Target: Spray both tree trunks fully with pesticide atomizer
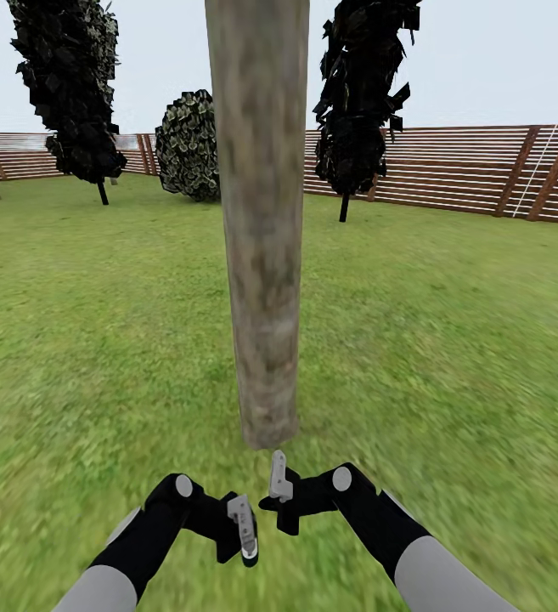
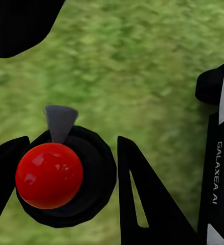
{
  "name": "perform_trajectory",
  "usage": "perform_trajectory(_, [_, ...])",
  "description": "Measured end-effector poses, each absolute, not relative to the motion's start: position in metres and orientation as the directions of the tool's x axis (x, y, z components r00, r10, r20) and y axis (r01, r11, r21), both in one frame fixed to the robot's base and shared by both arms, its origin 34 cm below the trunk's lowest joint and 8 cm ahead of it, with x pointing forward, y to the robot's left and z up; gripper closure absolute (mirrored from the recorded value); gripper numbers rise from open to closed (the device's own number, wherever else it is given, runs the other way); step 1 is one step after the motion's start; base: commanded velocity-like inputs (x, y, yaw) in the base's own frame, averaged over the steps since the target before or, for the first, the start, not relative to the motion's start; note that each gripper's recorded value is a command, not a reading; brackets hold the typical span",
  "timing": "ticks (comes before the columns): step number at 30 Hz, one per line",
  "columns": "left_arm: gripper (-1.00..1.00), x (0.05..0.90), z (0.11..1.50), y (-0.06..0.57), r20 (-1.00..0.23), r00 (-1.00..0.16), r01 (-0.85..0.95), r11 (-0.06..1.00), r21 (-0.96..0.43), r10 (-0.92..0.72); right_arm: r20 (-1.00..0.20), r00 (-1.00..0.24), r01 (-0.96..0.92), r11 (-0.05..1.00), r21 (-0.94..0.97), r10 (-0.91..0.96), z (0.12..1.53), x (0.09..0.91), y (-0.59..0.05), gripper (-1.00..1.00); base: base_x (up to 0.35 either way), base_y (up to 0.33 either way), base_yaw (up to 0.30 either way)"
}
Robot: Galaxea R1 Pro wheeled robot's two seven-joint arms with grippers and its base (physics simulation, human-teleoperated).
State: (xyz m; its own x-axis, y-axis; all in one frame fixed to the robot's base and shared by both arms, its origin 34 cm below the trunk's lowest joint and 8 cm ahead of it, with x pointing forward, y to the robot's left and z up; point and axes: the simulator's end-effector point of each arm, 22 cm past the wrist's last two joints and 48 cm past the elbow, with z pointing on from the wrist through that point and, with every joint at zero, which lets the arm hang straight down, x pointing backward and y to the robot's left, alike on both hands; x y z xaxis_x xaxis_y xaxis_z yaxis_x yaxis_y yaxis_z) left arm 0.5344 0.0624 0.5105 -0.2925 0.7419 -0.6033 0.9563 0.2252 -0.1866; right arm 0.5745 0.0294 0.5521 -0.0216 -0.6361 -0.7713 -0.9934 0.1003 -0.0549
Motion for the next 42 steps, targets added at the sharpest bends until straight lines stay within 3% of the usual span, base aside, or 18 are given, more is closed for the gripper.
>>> perform_trajectory(42, [1.00,0.545,0.515,0.049,-0.632,-0.297,0.954,0.256,-0.159,0.715,-0.771,-0.020,-0.993,0.099,-0.056,-0.636,0.552,0.574,0.030,1.00,0.000,0.000,0.000])
